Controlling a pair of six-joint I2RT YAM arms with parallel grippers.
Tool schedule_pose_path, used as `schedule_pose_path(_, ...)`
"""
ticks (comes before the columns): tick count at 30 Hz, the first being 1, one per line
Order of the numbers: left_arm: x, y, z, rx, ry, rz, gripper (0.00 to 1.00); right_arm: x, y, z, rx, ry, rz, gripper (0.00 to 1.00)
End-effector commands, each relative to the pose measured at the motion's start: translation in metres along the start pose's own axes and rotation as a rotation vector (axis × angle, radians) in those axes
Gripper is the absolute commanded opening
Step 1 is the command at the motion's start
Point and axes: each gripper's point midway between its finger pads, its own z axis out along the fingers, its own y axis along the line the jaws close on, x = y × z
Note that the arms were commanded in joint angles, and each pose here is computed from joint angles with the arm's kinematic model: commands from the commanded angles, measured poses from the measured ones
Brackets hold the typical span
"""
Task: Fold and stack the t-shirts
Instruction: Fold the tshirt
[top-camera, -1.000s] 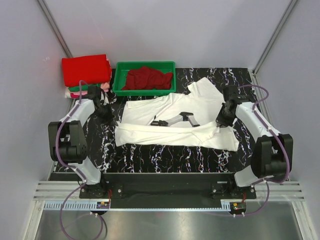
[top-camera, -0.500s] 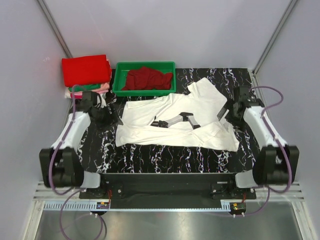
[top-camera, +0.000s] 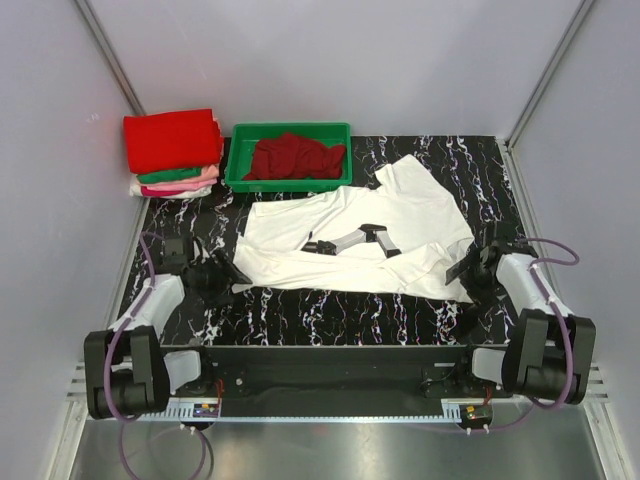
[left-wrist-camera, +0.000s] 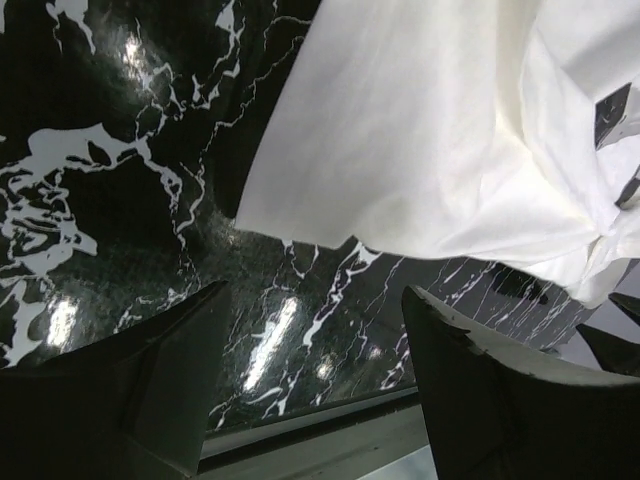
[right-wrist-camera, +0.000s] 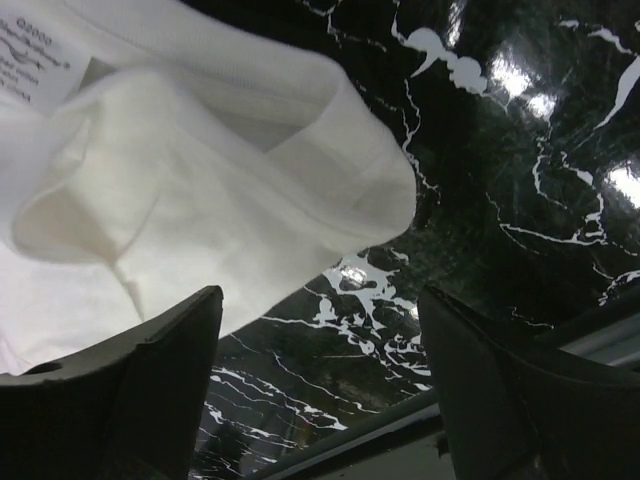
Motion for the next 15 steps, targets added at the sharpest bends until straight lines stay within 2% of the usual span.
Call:
schedule_pose_path(1, -0.025, -0.022, 0.009, 0.112, -0.088, -0.005, 0.74, -0.019, 0.015, 0.006, -0.076, -0.02, 0.04, 0.83)
schedule_pose_path(6, -0.025, -0.012, 0.026, 0.086, -0.07, -0.035, 0.72, -0.024, 0.016, 0.014, -0.072, -0.018, 0.052, 0.72)
schedule_pose_path(12, -0.027, -0.015, 0.044, 0.078, -0.07, -0.03, 0.61, -0.033, 0.018, 0.024, -0.055, -0.028, 0.046, 0.39)
schedule_pose_path(13, -0.029, -0.017, 0.046, 0.079, -0.073, -0.025, 0.51, -0.035, 0.018, 0.025, -0.051, -0.033, 0.041, 0.34)
schedule_pose_path(14, -0.033, -0.02, 0.047, 0.084, -0.081, -0.013, 0.43, -0.037, 0.017, 0.025, -0.046, -0.036, 0.041, 0.2)
schedule_pose_path(15, -0.037, -0.023, 0.047, 0.088, -0.086, -0.005, 0.36, -0.04, 0.018, 0.023, -0.048, -0.041, 0.04, 0.14)
